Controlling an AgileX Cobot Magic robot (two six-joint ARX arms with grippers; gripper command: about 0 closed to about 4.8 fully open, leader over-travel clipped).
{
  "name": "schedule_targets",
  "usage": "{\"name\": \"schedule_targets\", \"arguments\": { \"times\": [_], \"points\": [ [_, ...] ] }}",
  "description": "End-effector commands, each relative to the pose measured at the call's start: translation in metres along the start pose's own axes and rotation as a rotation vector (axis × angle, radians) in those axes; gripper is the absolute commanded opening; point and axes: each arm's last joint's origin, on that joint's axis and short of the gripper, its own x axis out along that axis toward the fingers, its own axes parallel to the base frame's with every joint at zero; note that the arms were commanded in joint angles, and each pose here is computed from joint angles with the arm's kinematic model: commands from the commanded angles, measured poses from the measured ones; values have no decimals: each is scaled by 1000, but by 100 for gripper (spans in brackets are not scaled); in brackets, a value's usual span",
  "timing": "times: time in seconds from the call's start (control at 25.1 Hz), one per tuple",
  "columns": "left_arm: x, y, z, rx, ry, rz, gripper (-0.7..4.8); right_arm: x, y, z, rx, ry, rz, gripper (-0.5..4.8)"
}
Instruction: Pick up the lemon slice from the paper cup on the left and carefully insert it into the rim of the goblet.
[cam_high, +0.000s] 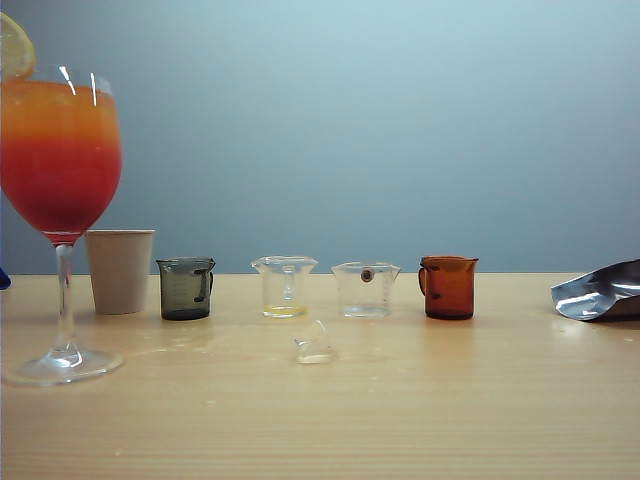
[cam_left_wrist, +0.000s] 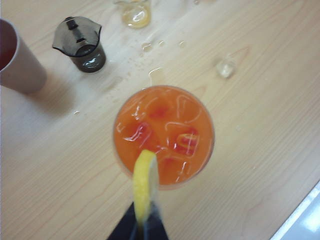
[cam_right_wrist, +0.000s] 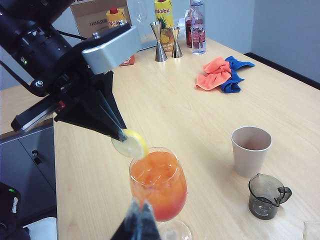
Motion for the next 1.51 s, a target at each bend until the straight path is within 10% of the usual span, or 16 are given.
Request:
{"name": "schedule_targets", "arguments": {
  "times": [0.04, 1.51],
  "points": [
    [-1, 0, 1, 6, -10, 2, -6, -1, 1, 4, -16, -31, 0, -6],
    [10, 5, 2, 10, -8, -5, -6, -1, 0, 5, -17, -34, -2, -6]
  ]
}}
